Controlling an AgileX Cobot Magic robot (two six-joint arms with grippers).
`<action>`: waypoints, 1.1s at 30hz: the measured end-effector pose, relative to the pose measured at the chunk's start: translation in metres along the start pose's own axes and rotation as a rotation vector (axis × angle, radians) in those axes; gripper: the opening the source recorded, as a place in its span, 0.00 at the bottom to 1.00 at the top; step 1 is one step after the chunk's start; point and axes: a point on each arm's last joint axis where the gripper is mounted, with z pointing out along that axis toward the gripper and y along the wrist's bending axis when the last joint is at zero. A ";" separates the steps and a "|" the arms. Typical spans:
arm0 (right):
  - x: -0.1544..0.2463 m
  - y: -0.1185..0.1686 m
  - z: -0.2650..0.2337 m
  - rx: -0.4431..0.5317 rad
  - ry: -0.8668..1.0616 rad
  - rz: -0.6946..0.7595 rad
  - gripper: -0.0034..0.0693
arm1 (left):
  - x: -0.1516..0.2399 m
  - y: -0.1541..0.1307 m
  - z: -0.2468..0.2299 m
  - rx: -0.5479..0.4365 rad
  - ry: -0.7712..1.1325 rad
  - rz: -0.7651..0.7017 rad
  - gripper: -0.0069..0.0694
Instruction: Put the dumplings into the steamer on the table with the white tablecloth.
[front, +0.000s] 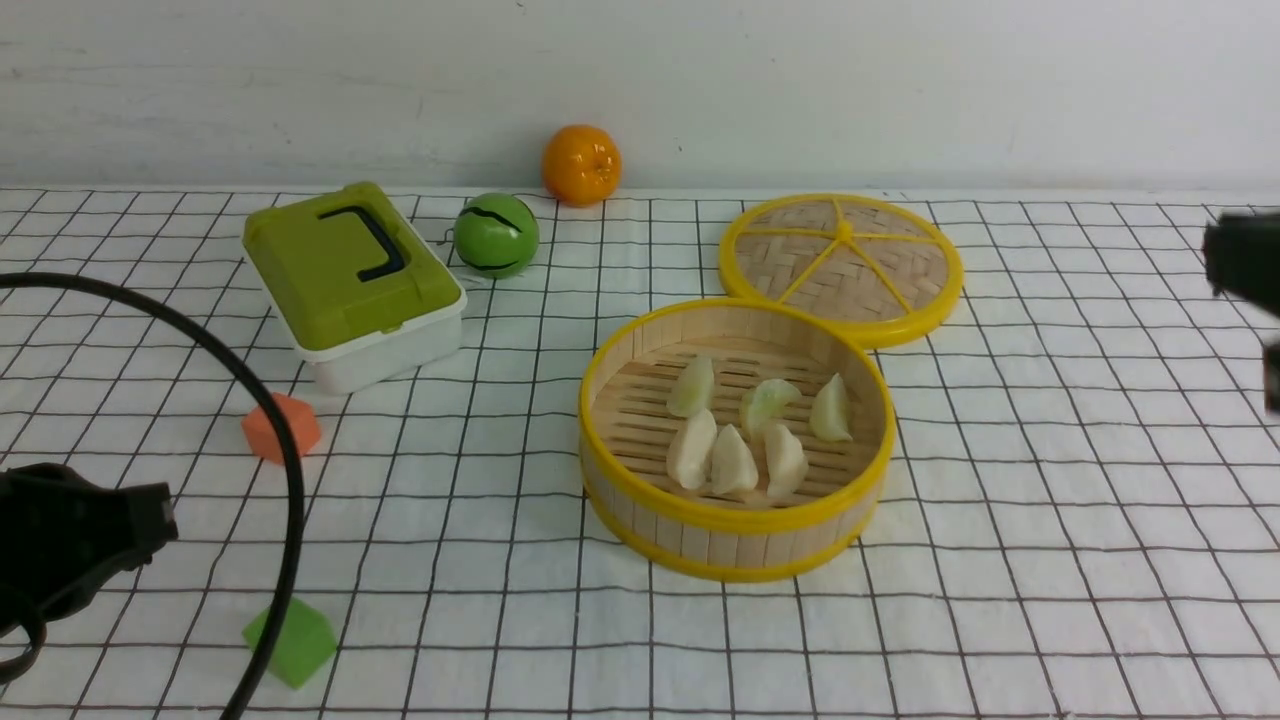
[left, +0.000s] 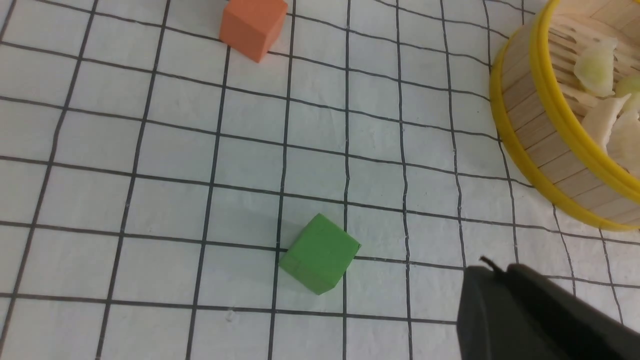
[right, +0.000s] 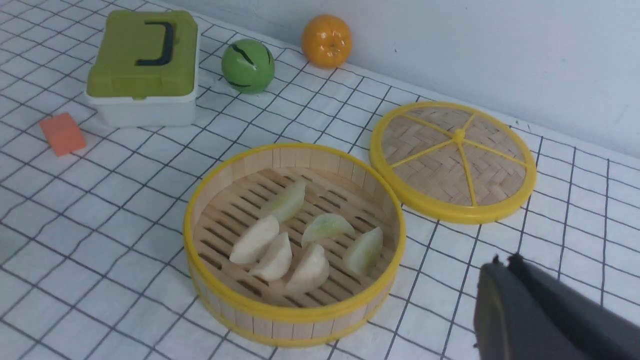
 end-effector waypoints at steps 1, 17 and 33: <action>0.002 0.000 -0.003 0.000 -0.012 0.001 0.02 | 0.000 0.000 0.000 0.000 0.000 0.000 0.13; 0.199 0.007 0.002 -0.013 0.209 0.135 0.03 | 0.000 0.000 0.000 0.000 0.000 0.000 0.14; 0.208 -0.010 -0.034 0.262 -0.196 0.155 0.03 | 0.001 0.000 0.000 -0.002 0.006 0.001 0.16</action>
